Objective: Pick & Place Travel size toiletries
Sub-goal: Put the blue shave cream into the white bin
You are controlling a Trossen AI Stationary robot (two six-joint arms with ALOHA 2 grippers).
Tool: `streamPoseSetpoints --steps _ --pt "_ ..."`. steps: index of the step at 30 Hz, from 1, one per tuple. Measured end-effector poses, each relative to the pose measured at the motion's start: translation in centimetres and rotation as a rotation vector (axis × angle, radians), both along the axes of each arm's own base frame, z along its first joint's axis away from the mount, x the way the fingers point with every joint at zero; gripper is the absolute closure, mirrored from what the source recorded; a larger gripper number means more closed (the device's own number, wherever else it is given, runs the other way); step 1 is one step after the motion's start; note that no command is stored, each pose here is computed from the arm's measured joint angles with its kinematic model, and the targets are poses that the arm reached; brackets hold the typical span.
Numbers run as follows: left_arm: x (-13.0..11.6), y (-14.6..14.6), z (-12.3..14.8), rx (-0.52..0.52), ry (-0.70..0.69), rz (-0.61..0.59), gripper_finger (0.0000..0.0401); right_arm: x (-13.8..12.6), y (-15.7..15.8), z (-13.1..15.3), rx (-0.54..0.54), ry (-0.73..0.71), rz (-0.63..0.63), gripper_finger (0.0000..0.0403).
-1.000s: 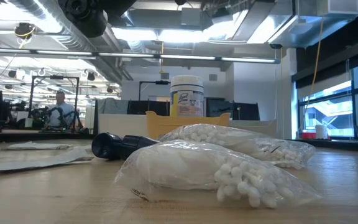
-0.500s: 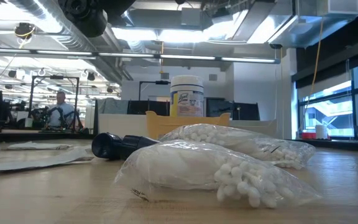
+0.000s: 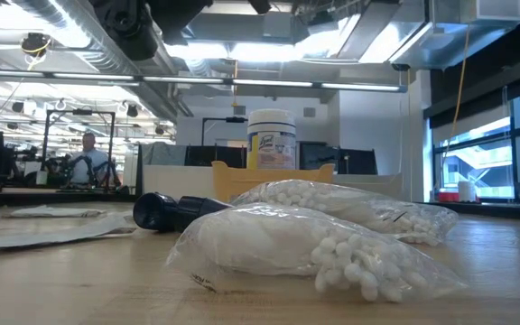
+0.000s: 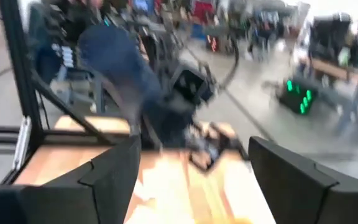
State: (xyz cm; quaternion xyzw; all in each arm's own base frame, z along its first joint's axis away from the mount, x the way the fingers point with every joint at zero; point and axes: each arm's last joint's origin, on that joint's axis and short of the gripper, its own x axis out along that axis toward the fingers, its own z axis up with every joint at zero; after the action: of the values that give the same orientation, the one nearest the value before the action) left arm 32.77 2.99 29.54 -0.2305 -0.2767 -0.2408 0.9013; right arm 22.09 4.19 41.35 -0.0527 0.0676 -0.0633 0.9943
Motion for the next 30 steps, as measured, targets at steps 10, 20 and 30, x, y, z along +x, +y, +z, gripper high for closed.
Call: streamPoseSetpoints --steps 10,20,30 --pt "-1.6 3.7 1.5 0.045 0.004 0.025 0.0398 -2.8 -0.8 -2.6 0.141 0.302 -0.110 0.0147" --pt "-1.1 8.4 3.1 0.206 0.210 0.154 0.0398 -3.6 -1.1 -4.1 0.157 0.449 -0.210 0.0232" --pt "-2.5 13.5 6.1 0.288 0.290 0.113 0.0398 -4.1 -1.2 -4.7 0.127 0.523 -0.228 0.0318"
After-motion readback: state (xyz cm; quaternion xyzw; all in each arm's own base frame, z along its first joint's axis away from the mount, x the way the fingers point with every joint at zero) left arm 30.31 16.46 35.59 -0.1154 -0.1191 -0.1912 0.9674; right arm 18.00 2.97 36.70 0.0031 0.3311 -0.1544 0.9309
